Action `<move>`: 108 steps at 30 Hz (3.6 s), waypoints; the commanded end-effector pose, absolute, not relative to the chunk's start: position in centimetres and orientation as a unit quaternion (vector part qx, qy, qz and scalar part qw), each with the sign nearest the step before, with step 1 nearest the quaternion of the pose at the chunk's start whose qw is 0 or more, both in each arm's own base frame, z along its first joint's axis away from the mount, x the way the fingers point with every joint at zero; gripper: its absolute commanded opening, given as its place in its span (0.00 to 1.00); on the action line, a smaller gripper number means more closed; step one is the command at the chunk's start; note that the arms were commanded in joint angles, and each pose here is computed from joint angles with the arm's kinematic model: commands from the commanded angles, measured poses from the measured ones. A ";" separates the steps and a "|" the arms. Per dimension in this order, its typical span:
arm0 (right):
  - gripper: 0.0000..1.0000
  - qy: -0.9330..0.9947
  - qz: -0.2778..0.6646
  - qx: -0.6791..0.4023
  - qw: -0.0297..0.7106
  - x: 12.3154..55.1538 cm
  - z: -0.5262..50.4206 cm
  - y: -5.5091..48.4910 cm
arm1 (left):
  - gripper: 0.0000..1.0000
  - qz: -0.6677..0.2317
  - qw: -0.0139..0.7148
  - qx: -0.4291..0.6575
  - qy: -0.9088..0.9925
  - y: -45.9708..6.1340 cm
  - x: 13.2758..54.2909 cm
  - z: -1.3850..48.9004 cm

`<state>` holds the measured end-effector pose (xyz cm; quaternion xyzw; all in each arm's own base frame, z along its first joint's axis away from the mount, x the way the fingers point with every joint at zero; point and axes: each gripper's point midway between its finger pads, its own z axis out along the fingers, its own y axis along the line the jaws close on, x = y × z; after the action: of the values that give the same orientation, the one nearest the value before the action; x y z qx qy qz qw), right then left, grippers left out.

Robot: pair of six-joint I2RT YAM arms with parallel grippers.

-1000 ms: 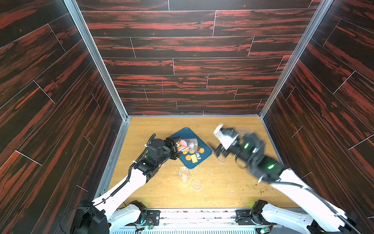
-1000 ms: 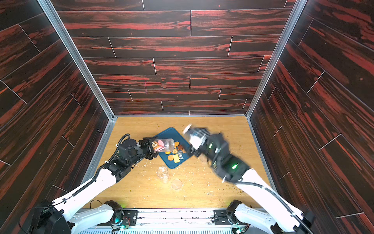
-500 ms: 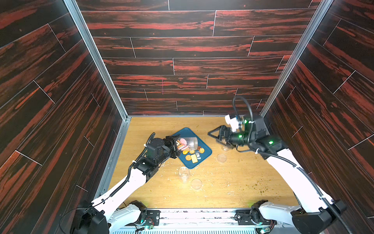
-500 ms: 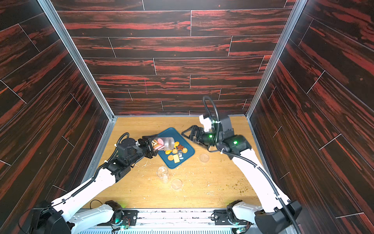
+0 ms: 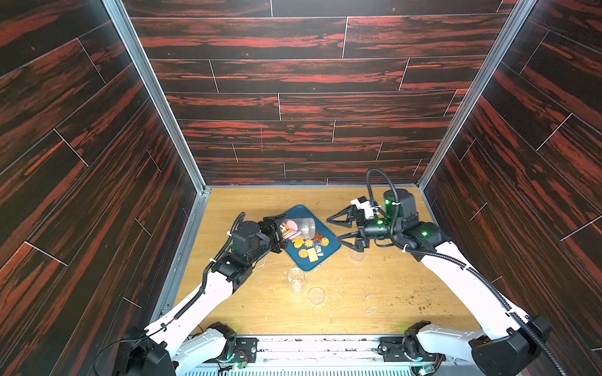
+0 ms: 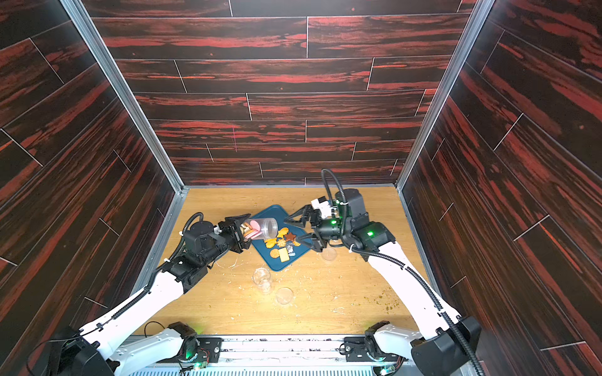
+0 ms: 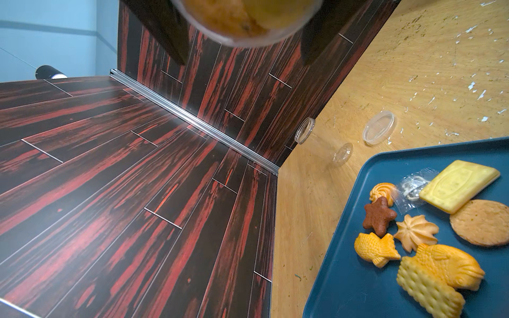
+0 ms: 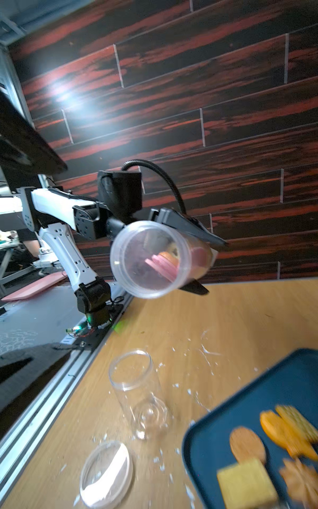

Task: Pour the cookies out of the jar
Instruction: Unscrew the lid from the jar.

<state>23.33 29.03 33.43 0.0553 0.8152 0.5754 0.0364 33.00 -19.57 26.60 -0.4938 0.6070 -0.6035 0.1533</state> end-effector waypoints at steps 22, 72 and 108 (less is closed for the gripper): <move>0.98 0.814 0.581 0.025 -0.006 24.6 32.7 35.7 | 0.60 -0.636 0.151 -0.486 0.580 -17.8 33.1 28.2; 0.84 0.816 0.578 0.006 -0.023 24.4 31.9 37.8 | 0.60 -0.622 0.164 -0.483 0.594 -17.1 32.0 28.3; 0.75 0.817 0.576 0.011 -0.033 24.4 30.6 37.8 | 0.60 -0.607 0.183 -0.452 0.627 -17.2 31.2 29.9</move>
<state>24.32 37.60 30.96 0.0132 0.8183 0.5738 -0.0322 31.59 -17.20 27.20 -0.4750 0.6332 -0.5871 0.1695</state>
